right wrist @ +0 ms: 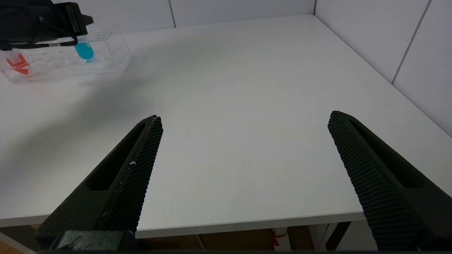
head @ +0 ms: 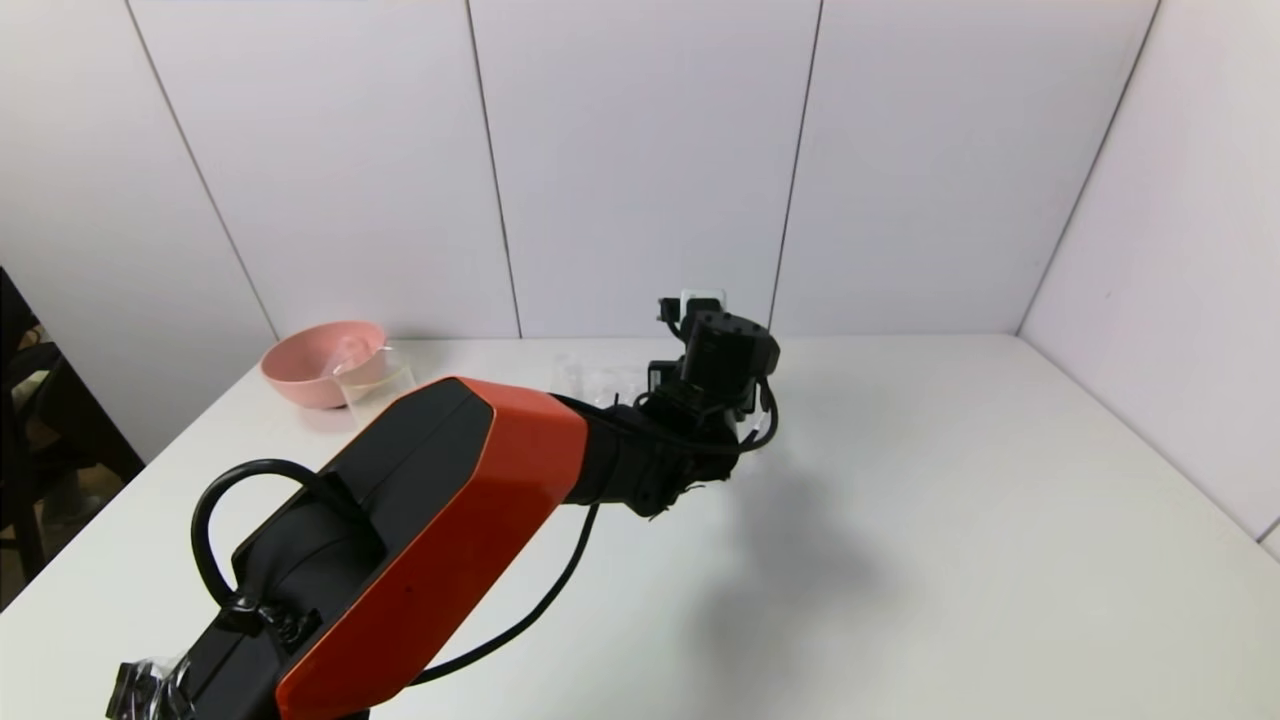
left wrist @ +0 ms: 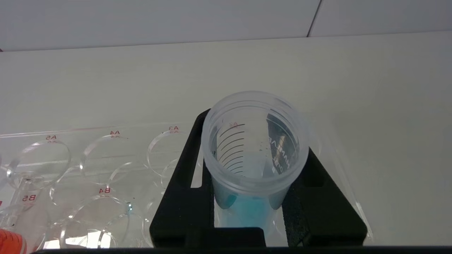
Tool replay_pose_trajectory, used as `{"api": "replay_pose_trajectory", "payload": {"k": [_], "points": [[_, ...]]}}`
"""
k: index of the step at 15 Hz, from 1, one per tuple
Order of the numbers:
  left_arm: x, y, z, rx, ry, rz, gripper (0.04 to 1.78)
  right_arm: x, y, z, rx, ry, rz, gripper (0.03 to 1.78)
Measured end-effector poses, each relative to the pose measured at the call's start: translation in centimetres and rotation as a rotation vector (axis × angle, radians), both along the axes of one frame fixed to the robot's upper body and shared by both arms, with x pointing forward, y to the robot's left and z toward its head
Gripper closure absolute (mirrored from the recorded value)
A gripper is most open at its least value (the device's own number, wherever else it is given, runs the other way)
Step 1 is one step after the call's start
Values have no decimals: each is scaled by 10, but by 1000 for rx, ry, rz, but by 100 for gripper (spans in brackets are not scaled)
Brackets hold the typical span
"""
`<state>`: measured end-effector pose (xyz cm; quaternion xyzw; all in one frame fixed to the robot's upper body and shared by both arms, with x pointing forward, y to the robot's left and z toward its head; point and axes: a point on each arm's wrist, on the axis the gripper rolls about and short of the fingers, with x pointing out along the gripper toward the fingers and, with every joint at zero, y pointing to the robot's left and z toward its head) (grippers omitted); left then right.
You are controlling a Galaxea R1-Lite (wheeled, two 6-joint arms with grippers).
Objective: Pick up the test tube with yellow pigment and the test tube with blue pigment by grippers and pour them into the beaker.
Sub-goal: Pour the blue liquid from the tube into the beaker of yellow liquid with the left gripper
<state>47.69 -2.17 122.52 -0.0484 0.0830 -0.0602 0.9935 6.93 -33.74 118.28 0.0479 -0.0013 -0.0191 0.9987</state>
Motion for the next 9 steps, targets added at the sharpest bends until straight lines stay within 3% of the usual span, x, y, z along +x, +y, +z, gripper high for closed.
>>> {"api": "replay_pose_trajectory", "payload": {"k": [9], "points": [[-16, -2, 35, 30, -41, -31, 129, 0, 0, 0, 0, 0, 0, 10]]}}
